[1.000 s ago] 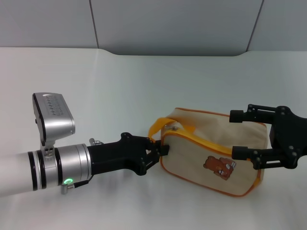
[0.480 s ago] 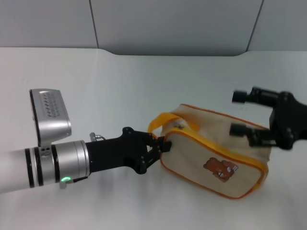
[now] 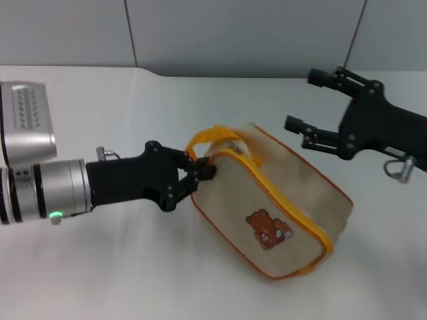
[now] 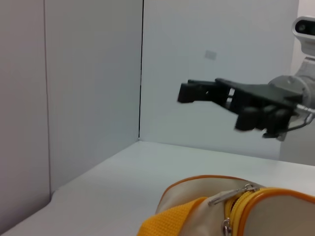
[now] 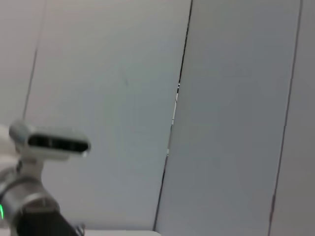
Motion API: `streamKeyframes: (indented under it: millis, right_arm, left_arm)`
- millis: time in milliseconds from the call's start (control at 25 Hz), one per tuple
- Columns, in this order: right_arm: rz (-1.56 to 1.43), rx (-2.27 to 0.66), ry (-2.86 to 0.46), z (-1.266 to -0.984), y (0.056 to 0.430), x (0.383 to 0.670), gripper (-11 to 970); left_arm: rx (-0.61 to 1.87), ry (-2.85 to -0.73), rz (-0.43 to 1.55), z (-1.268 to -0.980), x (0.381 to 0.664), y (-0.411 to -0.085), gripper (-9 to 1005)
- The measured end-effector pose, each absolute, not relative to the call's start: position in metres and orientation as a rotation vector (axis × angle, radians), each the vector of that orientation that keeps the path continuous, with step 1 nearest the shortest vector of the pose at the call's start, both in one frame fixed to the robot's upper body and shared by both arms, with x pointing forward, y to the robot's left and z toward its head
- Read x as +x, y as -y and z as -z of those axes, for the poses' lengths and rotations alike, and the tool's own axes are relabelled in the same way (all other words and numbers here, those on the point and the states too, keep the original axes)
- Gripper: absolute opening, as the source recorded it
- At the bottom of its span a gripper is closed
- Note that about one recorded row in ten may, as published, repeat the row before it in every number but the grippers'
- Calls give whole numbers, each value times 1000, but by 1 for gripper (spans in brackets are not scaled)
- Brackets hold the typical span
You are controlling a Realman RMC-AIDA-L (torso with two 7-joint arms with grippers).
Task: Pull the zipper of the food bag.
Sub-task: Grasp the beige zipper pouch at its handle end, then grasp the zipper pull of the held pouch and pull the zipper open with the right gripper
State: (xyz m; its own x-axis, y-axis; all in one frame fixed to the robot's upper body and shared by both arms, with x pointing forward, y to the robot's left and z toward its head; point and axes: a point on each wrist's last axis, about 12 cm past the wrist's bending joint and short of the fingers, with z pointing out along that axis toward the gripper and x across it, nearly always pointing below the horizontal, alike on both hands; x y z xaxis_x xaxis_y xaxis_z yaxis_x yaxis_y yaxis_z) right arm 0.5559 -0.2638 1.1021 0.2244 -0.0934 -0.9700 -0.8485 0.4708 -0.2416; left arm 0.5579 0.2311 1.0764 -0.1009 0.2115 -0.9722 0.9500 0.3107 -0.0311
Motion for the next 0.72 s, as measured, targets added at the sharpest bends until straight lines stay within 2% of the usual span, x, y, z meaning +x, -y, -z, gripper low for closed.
streamKeyframes:
  millis: [200,520,720]
  right_arm:
    - [-612,-1053,-1216,-1098,248,561,773]
    - [-544,-1176,-1167,-1093,232,566,552]
    - [-518,-1215,-1141,-1088,224,566,471]
  left_arm:
    - [1111,-1546,888,-1086,566,-231,80]
    - [1135,-1547,880,-1093,573,-228,81]
    - [1141,-1543,874,-1097,575,-229,81]
